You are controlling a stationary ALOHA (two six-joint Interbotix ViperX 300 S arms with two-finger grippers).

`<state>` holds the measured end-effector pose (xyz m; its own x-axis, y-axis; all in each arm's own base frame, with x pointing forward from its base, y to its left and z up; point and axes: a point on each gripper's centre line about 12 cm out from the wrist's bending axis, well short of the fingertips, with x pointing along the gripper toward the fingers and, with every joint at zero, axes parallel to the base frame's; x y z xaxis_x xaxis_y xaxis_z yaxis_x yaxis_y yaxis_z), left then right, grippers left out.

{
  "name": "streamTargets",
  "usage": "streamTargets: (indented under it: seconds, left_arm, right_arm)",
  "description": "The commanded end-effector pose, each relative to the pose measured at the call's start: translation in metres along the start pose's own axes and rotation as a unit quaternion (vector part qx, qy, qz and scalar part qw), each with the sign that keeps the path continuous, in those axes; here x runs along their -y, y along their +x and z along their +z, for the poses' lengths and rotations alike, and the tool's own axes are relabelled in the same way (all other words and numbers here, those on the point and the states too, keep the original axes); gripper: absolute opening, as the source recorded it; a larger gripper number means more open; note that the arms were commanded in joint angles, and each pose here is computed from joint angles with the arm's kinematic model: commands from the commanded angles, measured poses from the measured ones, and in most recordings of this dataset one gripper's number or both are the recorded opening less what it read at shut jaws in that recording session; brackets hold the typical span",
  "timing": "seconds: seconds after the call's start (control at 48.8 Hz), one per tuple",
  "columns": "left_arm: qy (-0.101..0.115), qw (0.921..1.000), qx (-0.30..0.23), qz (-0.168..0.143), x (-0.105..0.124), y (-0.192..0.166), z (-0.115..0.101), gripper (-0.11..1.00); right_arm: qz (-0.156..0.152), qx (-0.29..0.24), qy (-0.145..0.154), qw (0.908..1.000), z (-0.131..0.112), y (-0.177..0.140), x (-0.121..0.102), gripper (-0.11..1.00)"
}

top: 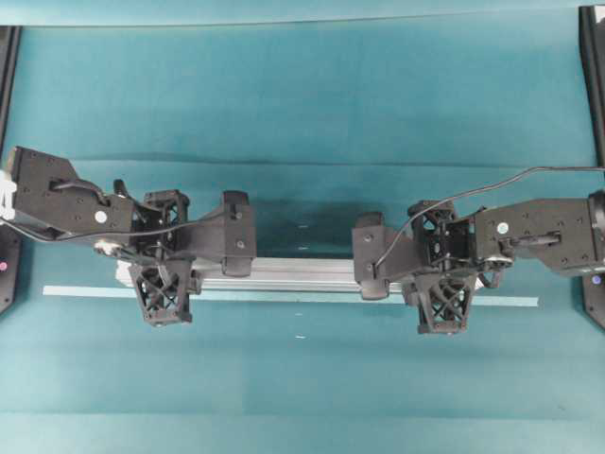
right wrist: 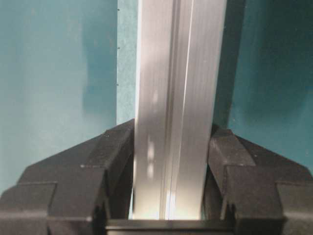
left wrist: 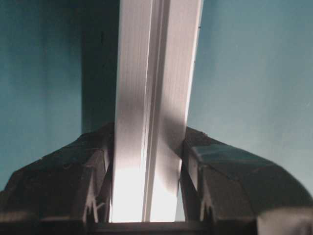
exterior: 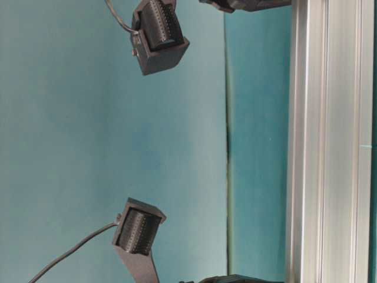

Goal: Lift the metal rail with both hands.
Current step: 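Hold the rail flat on the table with both grippers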

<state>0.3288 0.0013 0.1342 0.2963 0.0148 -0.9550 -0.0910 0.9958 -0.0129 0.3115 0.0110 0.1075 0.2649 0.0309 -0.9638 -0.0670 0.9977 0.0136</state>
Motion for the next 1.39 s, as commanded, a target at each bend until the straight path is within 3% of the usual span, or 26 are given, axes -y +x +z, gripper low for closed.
streamTargets:
  seconds: [0.0,0.676,0.86,1.065,1.373]
  left_arm:
    - [-0.016,0.9997,0.018,-0.001,-0.001,-0.005,0.006,0.30]
    - [-0.010,0.9988,0.047,-0.005,-0.001,0.002,0.011,0.30]
    - [-0.007,0.9984,0.056,-0.006,-0.001,0.002,0.013,0.30]
    - [0.016,0.9982,0.057,-0.005,0.000,0.002,0.012,0.30]
    - [0.014,0.9981,0.060,-0.005,-0.001,0.003,0.011,0.30]
  right_arm:
    - [0.002,-0.001,-0.008,1.0000,0.001,0.004,-0.005,0.39]
    - [0.003,-0.012,-0.001,0.9999,-0.006,0.014,-0.005,0.39]
    - [0.002,-0.002,0.021,0.9998,-0.003,0.014,-0.005,0.39]
    - [0.002,-0.003,0.047,0.9989,-0.004,0.014,-0.005,0.38]
    - [0.004,-0.001,0.040,0.9992,-0.003,0.014,-0.010,0.38]
